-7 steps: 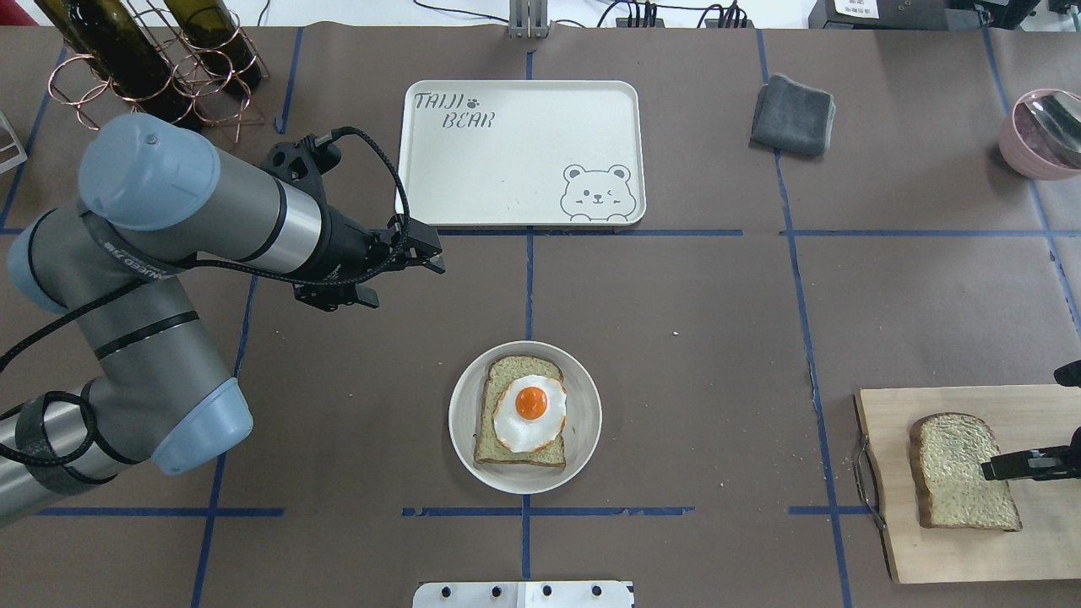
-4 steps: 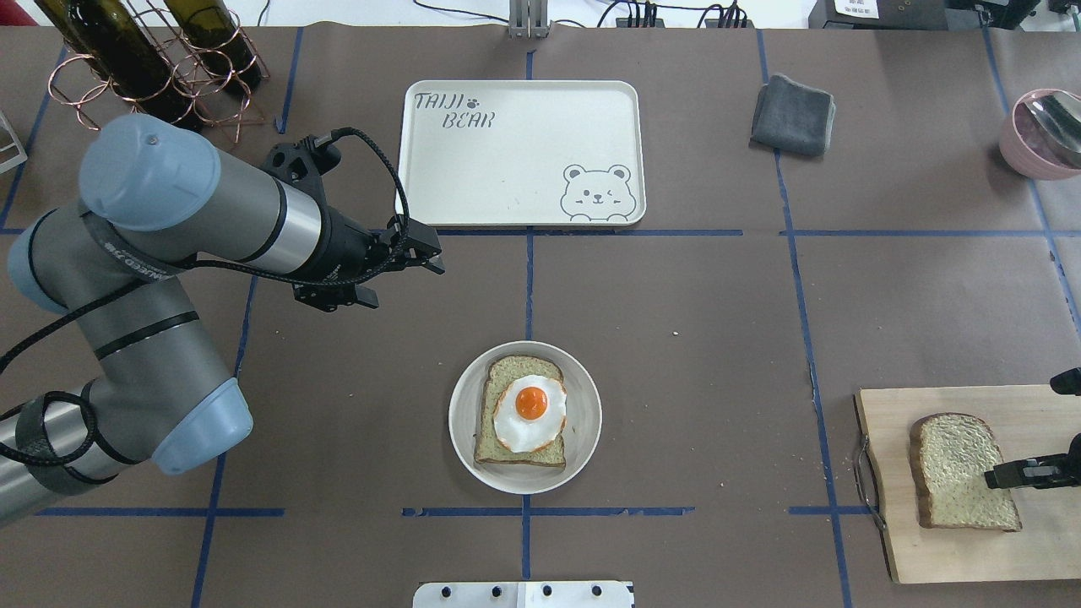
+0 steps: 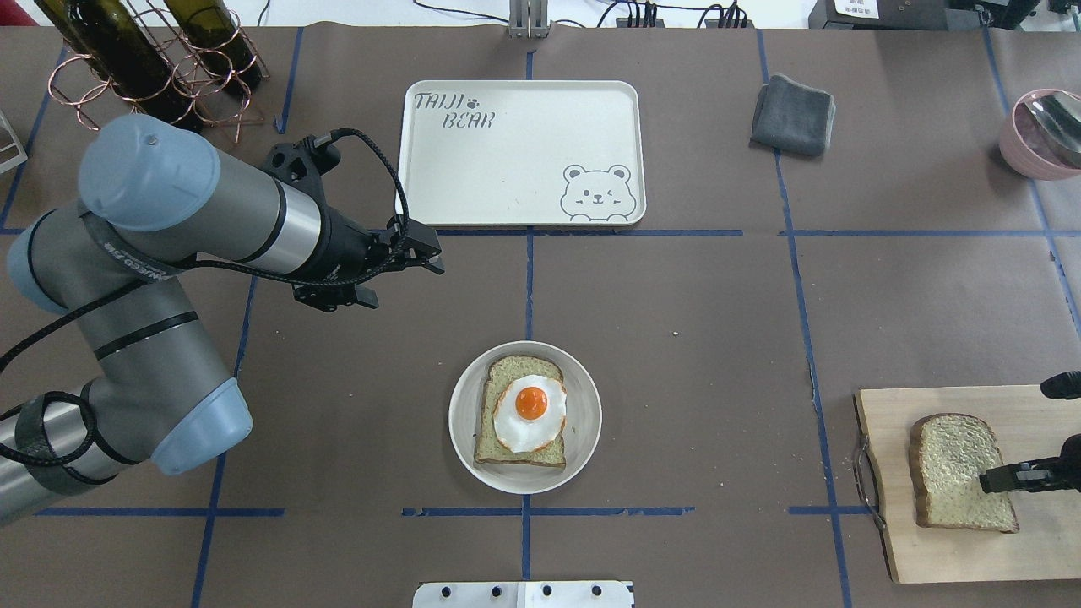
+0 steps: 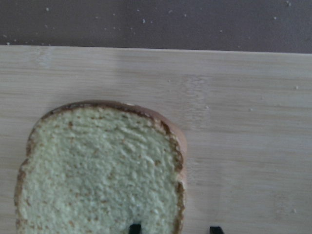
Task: Make sandwich and place on tray
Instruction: 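Lower the right gripper and grasp the bread slice by its edge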
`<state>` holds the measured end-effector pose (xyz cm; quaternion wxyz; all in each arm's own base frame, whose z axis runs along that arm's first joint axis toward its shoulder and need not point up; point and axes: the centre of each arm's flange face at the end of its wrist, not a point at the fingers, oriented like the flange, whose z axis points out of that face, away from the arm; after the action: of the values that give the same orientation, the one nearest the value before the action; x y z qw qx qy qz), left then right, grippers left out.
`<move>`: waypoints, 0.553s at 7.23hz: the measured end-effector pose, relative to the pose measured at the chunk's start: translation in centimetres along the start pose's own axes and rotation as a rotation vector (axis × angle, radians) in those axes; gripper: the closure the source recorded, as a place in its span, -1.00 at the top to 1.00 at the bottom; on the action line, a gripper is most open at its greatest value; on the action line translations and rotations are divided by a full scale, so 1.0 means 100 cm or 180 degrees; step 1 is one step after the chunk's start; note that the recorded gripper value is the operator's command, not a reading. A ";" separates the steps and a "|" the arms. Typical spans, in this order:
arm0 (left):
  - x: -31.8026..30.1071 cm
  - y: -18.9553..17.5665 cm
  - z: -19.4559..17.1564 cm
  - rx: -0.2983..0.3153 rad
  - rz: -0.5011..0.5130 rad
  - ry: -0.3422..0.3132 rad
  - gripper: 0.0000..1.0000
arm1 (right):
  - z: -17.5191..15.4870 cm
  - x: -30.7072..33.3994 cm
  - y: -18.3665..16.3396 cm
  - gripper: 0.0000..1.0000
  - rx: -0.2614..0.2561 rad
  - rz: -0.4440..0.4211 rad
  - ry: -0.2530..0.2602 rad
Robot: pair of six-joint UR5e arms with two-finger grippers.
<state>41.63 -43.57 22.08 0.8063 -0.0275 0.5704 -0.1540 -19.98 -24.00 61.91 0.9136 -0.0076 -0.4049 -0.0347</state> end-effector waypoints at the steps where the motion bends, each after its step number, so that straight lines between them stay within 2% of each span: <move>1: 0.000 0.000 0.000 0.0000 -0.0001 -0.0001 1.00 | 0.001 0.001 0.000 -1.00 0.0002 0.0002 0.0014; 4: -0.001 0.000 0.000 0.0002 -0.0003 -0.0005 1.00 | 0.001 0.001 -0.001 -1.00 0.0015 -0.0003 0.0015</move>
<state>41.60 -43.57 22.19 0.8067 -0.0277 0.5696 -0.1546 -20.00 -24.06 62.05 0.9146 -0.0051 -0.4028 -0.0342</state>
